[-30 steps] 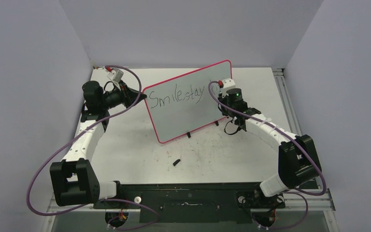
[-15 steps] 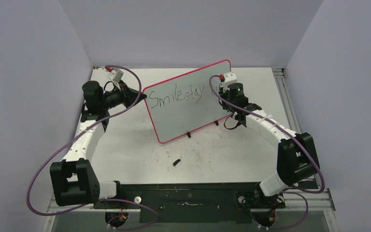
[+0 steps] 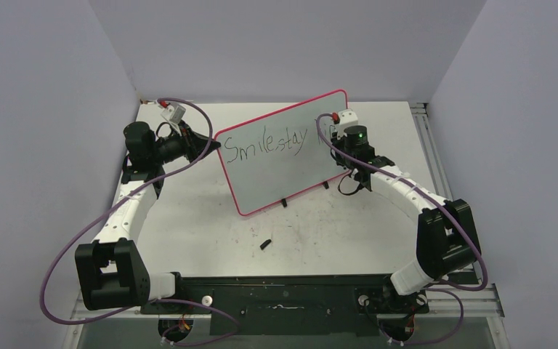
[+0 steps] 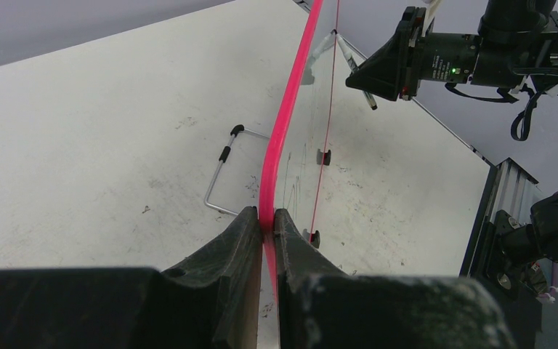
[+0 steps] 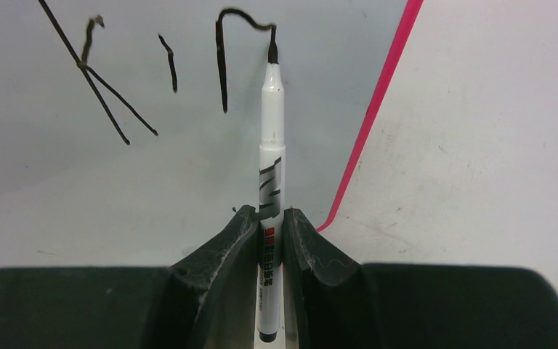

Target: Write a sentence on the whiteboard

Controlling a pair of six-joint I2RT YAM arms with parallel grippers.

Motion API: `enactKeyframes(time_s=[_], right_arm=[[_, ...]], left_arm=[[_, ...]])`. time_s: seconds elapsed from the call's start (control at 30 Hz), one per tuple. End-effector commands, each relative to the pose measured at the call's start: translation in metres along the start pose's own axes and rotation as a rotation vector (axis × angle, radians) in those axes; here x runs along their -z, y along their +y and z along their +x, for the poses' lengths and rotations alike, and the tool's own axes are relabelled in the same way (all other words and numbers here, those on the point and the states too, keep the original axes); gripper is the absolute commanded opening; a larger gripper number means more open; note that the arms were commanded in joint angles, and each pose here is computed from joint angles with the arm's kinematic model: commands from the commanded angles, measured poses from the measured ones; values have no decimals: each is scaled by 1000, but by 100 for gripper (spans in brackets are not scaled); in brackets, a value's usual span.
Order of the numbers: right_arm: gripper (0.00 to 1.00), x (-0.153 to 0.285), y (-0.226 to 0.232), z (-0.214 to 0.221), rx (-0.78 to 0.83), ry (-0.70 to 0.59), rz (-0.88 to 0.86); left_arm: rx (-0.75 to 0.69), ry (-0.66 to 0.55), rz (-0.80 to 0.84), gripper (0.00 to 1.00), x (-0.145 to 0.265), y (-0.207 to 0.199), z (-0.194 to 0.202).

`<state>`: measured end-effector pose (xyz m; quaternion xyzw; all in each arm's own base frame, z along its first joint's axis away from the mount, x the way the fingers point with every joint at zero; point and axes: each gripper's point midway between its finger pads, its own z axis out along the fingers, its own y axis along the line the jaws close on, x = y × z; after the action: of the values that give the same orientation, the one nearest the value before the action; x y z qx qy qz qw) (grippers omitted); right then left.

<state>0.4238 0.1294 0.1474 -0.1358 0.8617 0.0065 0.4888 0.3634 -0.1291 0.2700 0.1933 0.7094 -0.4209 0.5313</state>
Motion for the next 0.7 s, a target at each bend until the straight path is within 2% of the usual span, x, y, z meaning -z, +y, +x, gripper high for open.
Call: enactKeyframes(time_s=[0.0,0.2,0.47,0.67], right_arm=[[5,1,1,12,-17,14,-11],[5,3,2,23,-25,30,-10],[5,19,-13,-8,-41,-66,53],[5,18,-24,-17,-43,-74,69]], left_arm=[[-79,-44,6,0,5,-5,-17],[-78,-44,6,0,5,-5,-17],[-78,-43,6,0,5,-5,-17],[-75,-41,5,0,5,-4,-15]])
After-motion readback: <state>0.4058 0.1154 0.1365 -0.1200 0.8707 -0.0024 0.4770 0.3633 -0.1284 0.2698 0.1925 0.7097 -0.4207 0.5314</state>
